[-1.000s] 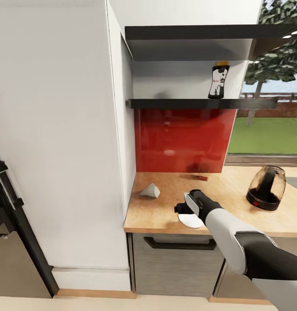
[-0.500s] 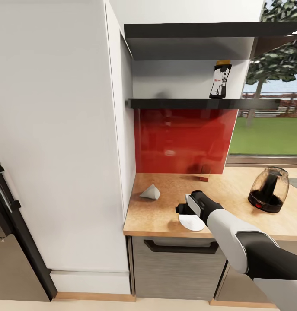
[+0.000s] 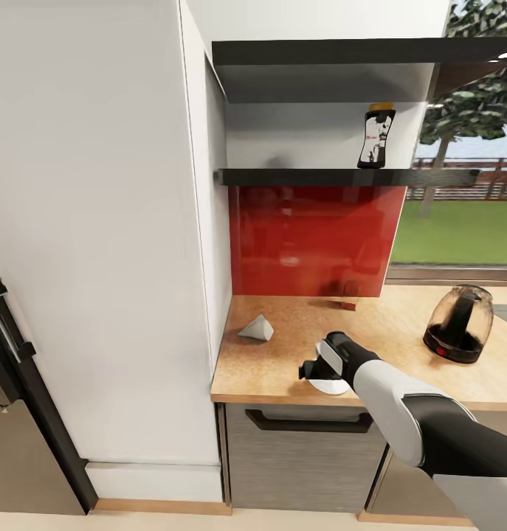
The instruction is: Set up a coffee station on the kitchen countertop: keep the coffee maker on the countertop, move the bottle of coffee from the kitchen shelf to the counter next to the coffee maker, place a paper coffee filter on top of the coffee maker, put the saucer next to the coffee maker with the coffee cup on the saucer, and place the electric kettle next to the coffee maker.
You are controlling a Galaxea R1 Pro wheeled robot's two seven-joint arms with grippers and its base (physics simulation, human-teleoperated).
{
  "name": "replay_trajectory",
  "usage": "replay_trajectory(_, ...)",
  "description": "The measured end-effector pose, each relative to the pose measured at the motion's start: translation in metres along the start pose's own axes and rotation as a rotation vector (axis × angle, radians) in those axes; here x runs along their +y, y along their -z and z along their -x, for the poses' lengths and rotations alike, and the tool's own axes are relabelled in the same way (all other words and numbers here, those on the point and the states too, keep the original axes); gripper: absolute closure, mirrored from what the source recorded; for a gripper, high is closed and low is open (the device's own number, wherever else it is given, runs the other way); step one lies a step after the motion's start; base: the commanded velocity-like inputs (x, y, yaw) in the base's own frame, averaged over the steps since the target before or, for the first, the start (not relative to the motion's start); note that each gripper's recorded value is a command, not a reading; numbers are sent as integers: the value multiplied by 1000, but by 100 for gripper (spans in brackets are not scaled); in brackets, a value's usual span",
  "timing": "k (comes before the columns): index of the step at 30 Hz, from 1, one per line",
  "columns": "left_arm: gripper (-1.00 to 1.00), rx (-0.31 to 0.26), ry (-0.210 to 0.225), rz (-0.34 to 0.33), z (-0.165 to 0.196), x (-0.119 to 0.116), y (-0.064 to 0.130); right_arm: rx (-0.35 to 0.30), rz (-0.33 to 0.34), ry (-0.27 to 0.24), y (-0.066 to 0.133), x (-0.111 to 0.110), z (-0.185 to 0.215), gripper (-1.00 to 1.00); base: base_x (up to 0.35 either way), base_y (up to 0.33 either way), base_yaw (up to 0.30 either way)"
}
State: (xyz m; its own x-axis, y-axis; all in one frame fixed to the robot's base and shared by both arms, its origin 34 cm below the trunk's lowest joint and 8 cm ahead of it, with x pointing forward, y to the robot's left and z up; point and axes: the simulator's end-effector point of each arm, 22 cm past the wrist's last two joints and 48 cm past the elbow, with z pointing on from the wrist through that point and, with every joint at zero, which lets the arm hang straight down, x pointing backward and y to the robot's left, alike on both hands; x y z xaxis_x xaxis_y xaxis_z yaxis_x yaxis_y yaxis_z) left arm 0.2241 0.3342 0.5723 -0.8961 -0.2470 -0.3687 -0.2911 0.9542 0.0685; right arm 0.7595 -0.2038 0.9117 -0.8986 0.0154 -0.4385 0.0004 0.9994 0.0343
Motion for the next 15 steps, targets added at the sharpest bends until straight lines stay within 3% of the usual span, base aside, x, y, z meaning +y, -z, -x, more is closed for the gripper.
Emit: replay_trajectory(15,-100,-4,-1,-8,1,-1,0,11,0,2,0,0,-3,-100,0,0,0)
